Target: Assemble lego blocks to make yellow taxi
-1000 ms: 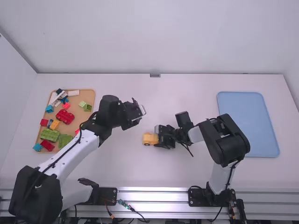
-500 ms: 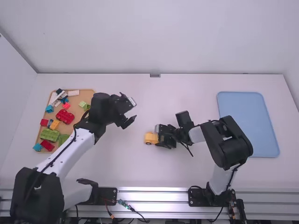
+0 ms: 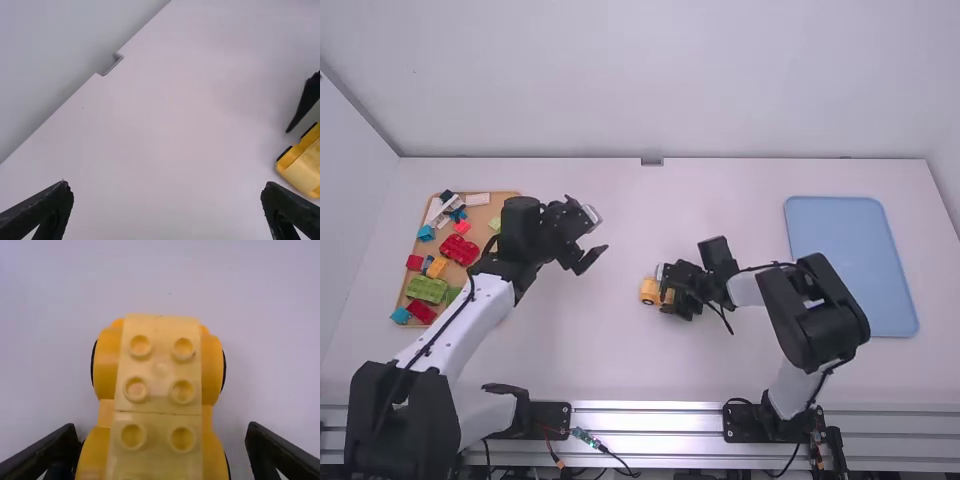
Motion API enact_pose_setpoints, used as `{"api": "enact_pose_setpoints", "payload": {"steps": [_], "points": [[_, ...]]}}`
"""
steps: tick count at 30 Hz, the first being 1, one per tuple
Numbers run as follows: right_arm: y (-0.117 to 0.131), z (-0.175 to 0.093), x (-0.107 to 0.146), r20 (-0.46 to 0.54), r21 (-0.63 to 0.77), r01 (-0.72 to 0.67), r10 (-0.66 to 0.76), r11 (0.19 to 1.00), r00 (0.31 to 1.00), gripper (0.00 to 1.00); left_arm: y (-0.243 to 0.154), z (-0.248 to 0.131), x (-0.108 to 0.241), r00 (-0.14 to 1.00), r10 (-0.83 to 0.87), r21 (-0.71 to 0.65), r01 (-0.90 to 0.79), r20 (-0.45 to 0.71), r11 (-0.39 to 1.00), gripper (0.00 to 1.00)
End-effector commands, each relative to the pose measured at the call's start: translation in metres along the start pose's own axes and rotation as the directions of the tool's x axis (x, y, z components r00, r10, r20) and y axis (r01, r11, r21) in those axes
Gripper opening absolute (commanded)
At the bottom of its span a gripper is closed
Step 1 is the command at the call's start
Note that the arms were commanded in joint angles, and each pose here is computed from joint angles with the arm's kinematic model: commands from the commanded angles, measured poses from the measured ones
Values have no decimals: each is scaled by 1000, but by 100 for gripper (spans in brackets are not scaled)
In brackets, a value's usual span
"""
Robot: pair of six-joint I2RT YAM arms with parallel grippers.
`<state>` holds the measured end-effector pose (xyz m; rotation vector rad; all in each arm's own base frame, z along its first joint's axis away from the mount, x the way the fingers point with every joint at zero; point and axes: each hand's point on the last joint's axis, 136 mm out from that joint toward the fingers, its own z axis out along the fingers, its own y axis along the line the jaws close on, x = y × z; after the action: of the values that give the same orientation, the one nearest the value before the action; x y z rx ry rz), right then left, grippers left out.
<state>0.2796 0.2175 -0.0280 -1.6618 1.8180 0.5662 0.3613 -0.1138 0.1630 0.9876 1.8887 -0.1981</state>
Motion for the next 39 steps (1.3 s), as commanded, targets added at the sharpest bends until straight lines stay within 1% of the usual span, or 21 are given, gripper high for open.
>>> {"api": "enact_pose_setpoints", "payload": {"steps": [1, 3, 5, 8, 9, 10, 13, 15, 16, 18, 20, 25, 27, 30, 32, 33, 35, 38, 39], "points": [[2, 0, 19, -82, 21, -7, 8, 1000, 997, 90, -2, -1, -5, 1000, -4, 16, 4, 19, 1000, 99], [0, 0, 22, -98, 31, -5, 8, 999, 995, 90, -2, -1, -5, 1000, -5, 17, 4, 20, 1000, 99], [0, 0, 22, -100, 34, -5, 8, 999, 995, 85, -2, -1, -5, 1000, -5, 16, 5, 19, 1000, 99], [1, 0, 21, -94, 26, 23, -20, 999, 995, 60, -2, -1, -5, 1000, -5, 16, 4, 19, 1000, 99], [1, 0, 21, -96, 24, 30, -28, 999, 995, 59, -2, -1, -5, 1000, -5, 16, 5, 19, 1000, 99], [1, 0, 22, -96, 23, 34, -32, 999, 995, 56, -2, -1, -5, 1000, -5, 16, 4, 19, 1000, 99], [2, 0, 22, -97, 20, 53, -51, 998, 994, 54, -2, -1, -5, 1000, -4, 16, 4, 19, 1000, 99], [3, 0, 22, -100, 12, 85, -83, 996, 992, 57, -2, -1, -5, 1000, -4, 16, 4, 19, 1000, 99], [5, 0, 24, -104, 2, 107, -106, 994, 989, 62, -2, -1, -5, 1000, -4, 16, 4, 19, 1000, 99], [7, 0, 25, -110, -12, 136, -137, 991, 984, 68, -2, -1, -5, 1000, -4, 16, 4, 19, 1000, 99], [9, -1, 26, -112, -19, 146, -148, 989, 983, 68, -2, -1, -5, 1000, -4, 16, 4, 20, 1000, 99], [9, 0, 26, -110, -23, 144, -145, 989, 983, 73, -2, -1, -5, 1000, -5, 17, 4, 20, 1000, 99], [10, 0, 24, -99, -24, 145, -147, 989, 984, 79, -2, -1, -5, 1000, -4, 16, 4, 19, 1000, 99], [9, -1, 21, -83, -23, 144, -145, 989, 986, 82, -2, -1, -5, 1000, -5, 16, 4, 19, 1000, 99], [4, -3, 19, -77, -1, 121, -121, 993, 990, 87, -2, -1, -5, 1000, -5, 17, 4, 20, 1000, 99], [-1, -7, 16, -70, 19, 104, -103, 994, 992, 90, -2, -1, -5, 1000, -5, 17, 4, 20, 1000, 99], [-4, -12, 13, -66, 32, 99, -96, 995, 993, 91, -3, -1, -5, 1000, -3, 18, 3, 20, 1000, 99], [-1, -23, 5, -67, 31, 99, -96, 995, 993, 99, -2, -1, -5, 1000, -4, 17, 4, 20, 1000, 99], [0, -25, 3, -69, 30, 98, -96, 995, 993, 99, -2, -1, -5, 1000, -4, 17, 4, 20, 1000, 99]]}}
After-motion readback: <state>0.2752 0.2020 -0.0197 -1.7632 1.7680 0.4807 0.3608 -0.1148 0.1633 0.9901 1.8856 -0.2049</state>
